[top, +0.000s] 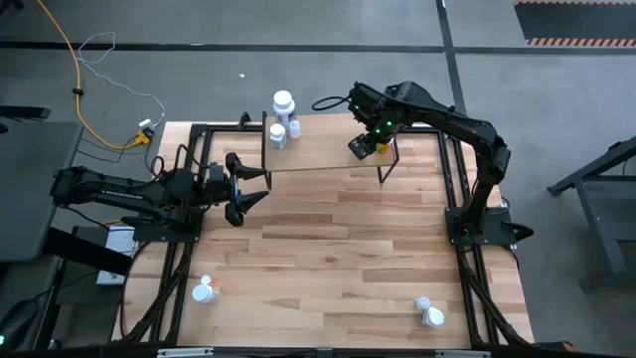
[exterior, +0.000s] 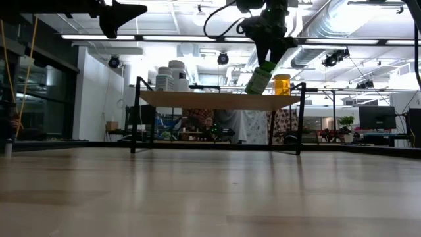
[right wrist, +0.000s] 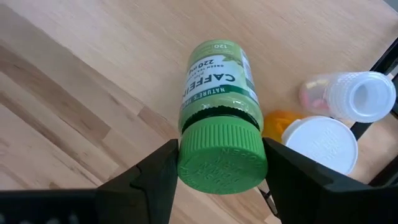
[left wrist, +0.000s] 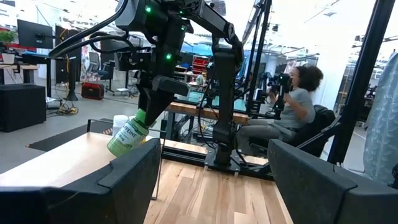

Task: Pick and place medicine bottles onto shelf by color
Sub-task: Put the green pill bottle on the shelf

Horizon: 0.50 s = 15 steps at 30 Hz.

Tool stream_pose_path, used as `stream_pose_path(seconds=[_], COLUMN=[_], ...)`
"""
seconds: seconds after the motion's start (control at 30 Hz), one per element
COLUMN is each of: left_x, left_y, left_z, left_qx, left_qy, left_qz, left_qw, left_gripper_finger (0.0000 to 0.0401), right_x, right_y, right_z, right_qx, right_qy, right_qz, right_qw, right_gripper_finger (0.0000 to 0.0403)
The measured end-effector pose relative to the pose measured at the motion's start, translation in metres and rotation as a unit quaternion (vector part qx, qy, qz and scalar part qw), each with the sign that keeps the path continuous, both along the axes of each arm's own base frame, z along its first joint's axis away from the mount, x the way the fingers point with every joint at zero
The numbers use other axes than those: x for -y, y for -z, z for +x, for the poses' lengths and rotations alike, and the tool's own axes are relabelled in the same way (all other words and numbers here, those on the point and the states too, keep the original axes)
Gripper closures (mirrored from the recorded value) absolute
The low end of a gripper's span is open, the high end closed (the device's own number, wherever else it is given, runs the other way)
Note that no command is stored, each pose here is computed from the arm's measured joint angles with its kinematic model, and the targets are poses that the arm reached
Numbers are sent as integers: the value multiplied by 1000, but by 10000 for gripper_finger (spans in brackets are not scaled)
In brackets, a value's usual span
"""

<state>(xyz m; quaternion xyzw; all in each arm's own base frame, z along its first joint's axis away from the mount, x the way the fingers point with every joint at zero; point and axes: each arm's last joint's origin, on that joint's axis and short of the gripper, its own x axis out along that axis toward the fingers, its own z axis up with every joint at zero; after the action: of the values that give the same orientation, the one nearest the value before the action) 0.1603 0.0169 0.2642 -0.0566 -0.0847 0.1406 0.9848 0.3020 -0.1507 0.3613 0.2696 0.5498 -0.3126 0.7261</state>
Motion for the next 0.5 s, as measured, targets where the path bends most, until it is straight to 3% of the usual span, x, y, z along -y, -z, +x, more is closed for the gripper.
stream_pose_path(seconds=[0.5], left_x=[0], left_y=[0], left_z=[0], left_qx=[0], left_qy=[0], left_qz=[0], left_qw=[1000], left_gripper_finger=[114], right_x=[0], right_y=[-1], right_z=[1], right_qx=[6], right_qy=[-16], right_qz=[-8], right_qw=[1000], right_gripper_finger=[163])
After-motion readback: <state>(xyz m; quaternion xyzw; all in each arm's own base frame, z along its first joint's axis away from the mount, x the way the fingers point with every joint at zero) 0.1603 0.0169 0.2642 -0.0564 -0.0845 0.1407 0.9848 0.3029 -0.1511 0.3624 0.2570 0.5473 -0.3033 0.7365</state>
